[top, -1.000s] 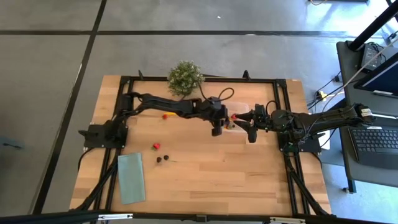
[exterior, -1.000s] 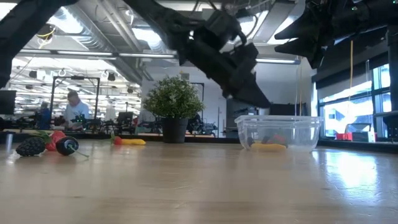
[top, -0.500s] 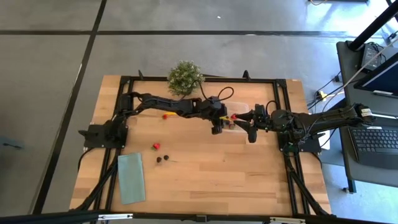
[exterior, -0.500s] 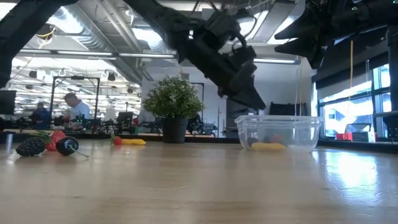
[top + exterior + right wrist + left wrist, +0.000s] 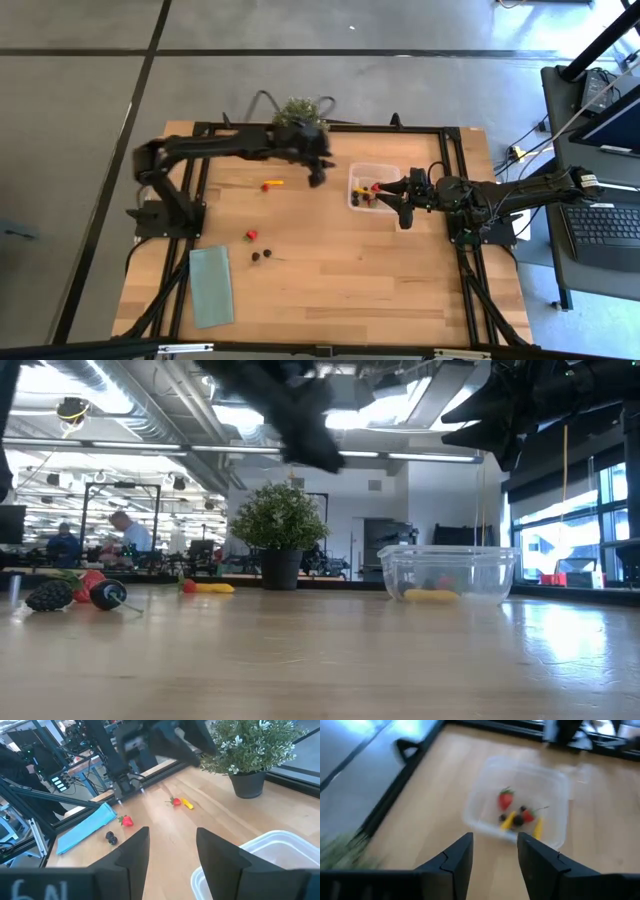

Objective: Pick and placing Produce into tupperware
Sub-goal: Put the top strawberry into the transparent bin

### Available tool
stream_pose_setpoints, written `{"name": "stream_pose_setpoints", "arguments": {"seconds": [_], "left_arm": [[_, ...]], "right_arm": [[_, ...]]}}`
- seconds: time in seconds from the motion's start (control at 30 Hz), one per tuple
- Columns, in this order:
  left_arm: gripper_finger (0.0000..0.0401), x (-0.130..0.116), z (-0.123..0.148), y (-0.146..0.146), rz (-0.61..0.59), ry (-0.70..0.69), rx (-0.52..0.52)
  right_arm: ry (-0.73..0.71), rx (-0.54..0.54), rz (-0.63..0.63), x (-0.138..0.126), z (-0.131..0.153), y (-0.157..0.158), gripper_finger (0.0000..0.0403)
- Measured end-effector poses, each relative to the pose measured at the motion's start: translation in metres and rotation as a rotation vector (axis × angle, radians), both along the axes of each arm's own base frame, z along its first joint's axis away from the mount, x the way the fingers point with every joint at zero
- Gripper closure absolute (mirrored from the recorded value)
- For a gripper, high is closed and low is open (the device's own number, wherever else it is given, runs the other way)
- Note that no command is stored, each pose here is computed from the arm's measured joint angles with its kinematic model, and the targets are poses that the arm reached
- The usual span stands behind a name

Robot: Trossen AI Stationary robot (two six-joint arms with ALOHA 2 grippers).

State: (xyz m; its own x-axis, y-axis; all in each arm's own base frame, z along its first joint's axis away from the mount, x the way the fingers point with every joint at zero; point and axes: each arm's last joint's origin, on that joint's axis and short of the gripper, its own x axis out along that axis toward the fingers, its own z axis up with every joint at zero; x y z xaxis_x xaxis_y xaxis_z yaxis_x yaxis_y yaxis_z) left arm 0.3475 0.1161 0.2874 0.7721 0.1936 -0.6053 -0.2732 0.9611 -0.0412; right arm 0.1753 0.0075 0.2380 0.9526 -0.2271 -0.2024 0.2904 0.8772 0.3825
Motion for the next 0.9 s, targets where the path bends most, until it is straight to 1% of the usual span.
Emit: {"name": "stream_pose_setpoints", "arguments": {"seconds": [0.1, 0.2, 0.33, 0.47, 0.53, 0.67, 0.77, 0.9], "left_arm": [[0.0251, -0.037, -0.004, -0.001, 0.073, 0.007, -0.028], [0.0248, -0.068, -0.013, -0.009, 0.094, 0.028, -0.024], [0.0251, -0.103, -0.027, -0.022, 0.126, 0.046, -0.018], [0.0256, -0.132, -0.043, -0.031, 0.247, 0.057, -0.048], [0.0258, -0.143, -0.052, -0.035, 0.299, 0.078, -0.062], [0.025, -0.158, -0.07, -0.041, 0.308, 0.118, -0.079], [0.0227, -0.163, -0.082, -0.043, 0.314, 0.15, -0.098], [0.0186, -0.167, -0.09, -0.043, 0.368, 0.156, -0.148]], "right_arm": [[0.0, -0.001, 0.0, 0.0, 0.0, 0.0, 0.0238], [0.0, -0.001, 0.0, 0.0, 0.0, 0.0, 0.0238], [0.001, -0.001, 0.0, 0.0, 0.0, 0.0, 0.0238], [0.001, -0.002, 0.0, 0.0, 0.0, 0.0, 0.0238], [0.001, -0.003, 0.001, 0.0, 0.0, 0.0, 0.0238], [0.001, -0.004, 0.001, 0.0, 0.0, 0.0, 0.0238], [0.001, -0.005, -0.002, 0.0, 0.0, 0.0, 0.0238], [0.001, -0.014, -0.037, 0.0, 0.0, -0.002, 0.0238]]}}
